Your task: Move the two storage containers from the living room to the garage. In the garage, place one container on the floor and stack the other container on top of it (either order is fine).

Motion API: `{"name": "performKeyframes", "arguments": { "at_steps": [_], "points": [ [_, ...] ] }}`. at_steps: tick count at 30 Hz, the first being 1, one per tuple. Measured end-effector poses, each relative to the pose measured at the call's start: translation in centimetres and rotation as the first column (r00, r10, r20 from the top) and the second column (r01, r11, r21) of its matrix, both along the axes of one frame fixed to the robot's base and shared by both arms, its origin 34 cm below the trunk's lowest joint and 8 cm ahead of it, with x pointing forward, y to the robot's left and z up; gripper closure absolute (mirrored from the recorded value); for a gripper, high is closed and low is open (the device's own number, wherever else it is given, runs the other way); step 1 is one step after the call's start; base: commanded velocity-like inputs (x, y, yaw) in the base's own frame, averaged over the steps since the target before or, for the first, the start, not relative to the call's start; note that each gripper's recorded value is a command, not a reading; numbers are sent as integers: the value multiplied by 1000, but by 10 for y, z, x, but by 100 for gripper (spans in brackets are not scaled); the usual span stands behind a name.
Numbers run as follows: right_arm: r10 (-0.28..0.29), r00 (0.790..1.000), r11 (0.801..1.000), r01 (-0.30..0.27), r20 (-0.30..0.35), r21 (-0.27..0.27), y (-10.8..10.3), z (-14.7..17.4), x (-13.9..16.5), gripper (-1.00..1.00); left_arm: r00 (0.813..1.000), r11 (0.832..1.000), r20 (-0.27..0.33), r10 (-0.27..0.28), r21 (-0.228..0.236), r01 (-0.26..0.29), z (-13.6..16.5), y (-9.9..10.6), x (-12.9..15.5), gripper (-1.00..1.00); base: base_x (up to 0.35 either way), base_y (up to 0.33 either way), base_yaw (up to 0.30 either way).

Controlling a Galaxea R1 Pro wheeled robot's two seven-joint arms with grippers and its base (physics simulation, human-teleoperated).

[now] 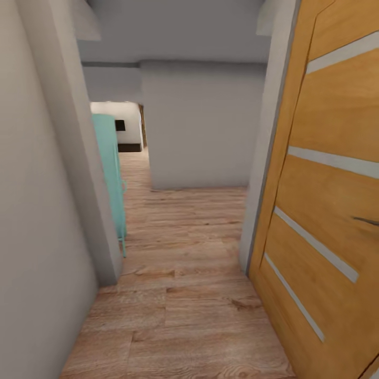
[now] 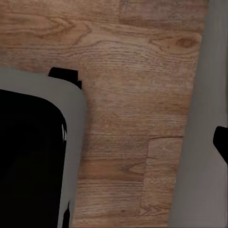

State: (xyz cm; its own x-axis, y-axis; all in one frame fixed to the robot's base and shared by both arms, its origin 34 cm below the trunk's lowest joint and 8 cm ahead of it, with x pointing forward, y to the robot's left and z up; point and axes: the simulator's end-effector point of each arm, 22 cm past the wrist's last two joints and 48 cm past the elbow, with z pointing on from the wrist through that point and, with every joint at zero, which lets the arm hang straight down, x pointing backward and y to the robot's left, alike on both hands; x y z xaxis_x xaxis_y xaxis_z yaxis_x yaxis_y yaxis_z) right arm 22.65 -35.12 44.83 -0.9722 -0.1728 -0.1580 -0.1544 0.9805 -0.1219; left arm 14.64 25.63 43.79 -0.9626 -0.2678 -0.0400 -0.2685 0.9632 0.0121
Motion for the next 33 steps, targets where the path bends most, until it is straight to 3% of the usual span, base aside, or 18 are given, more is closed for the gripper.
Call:
{"name": "performKeyframes", "arguments": {
  "at_steps": [33],
  "points": [
    [-9, 1000, 1000, 8, -6, -12, -3, 0, -1, -100, 1000, 1000, -7, 1, 0, -1, 0, 0, -2, -100, 322, 0, 5]
  ]
}}
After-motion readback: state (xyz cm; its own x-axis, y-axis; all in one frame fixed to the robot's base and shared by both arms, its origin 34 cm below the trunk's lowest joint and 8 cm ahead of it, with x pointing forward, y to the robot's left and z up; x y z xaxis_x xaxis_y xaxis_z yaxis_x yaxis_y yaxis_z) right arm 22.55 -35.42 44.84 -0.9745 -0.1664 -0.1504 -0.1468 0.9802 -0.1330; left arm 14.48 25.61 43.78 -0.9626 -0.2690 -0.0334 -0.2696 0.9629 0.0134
